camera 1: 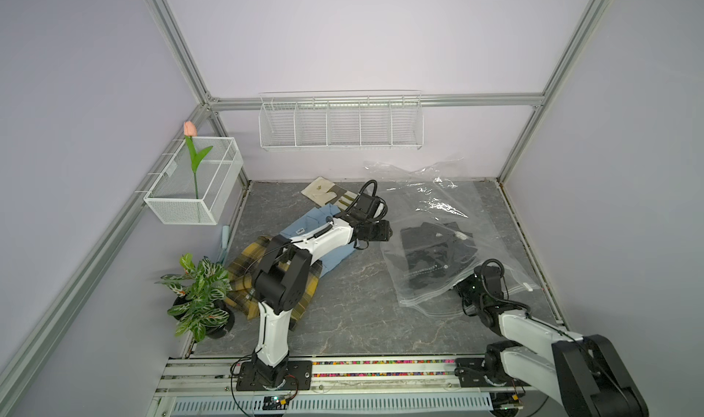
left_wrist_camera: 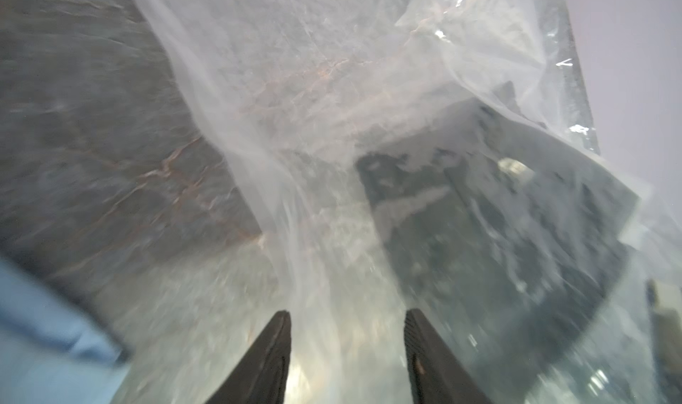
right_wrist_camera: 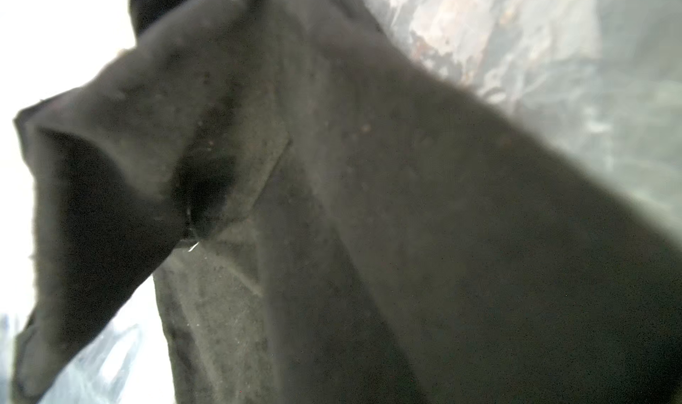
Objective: Place the folded shirt into the vacuum bag
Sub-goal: Adjust the vacuum bag at the center of the board, then adjust the shirt in the vacuum bag.
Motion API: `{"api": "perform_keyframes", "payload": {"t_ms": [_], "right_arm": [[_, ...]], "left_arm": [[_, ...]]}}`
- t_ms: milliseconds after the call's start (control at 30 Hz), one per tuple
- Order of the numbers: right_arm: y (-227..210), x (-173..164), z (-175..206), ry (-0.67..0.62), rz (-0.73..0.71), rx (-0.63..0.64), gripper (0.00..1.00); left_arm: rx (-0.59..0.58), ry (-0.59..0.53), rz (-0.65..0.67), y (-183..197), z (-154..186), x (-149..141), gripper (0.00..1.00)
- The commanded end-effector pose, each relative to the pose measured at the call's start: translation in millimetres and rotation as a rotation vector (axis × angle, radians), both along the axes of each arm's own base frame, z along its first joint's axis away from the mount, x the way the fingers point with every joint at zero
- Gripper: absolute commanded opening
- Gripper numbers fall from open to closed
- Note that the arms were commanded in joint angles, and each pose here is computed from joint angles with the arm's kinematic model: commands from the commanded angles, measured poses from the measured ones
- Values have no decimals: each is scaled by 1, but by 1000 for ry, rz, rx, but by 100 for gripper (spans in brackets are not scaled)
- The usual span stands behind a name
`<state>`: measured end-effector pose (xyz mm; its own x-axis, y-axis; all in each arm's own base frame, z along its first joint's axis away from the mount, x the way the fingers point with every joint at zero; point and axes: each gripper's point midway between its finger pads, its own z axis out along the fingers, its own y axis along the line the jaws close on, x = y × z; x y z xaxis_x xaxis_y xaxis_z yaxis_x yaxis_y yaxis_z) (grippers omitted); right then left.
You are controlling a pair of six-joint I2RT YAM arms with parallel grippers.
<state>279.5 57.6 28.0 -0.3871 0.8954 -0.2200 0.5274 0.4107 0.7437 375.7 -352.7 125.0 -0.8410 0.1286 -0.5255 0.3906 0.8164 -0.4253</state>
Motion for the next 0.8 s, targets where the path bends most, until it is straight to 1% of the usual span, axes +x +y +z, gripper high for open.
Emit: {"api": "perform_keyframes", "payload": {"t_ms": [0, 100, 167, 200, 267, 367, 400, 467, 600, 667, 700, 767], "right_arm": [[1, 17, 12, -55, -36, 30, 7], [4, 23, 13, -65, -29, 46, 7], [4, 24, 14, -69, -31, 42, 7], [3, 24, 15, -73, -34, 40, 7], [3, 24, 17, -77, -36, 39, 7], [4, 27, 21, -86, -28, 44, 7], [6, 27, 21, -83, -22, 44, 7], [7, 28, 20, -78, -16, 44, 7], [7, 28, 18, -72, -17, 51, 8], [7, 28, 16, -72, -16, 48, 8], [6, 28, 16, -73, -17, 45, 8], [4, 28, 13, -71, -26, 40, 8]], "left_arm": [[80, -108, -98, 0, 41, -44, 55], [80, -191, -263, -39, 66, -92, 60], [69, -237, -391, -70, 75, -125, 65], [75, -247, -451, -84, 73, -140, 67], [108, -265, -538, -105, 64, -160, 74], [200, -294, -642, -125, 42, -180, 77], [218, -306, -660, -129, 38, -182, 78], [218, -317, -674, -138, 34, -183, 78], [216, -366, -665, -153, 35, -172, 78], [223, -402, -652, -160, 31, -164, 73], [218, -424, -662, -164, 31, -163, 69], [228, -464, -663, -167, 33, -157, 56]]}}
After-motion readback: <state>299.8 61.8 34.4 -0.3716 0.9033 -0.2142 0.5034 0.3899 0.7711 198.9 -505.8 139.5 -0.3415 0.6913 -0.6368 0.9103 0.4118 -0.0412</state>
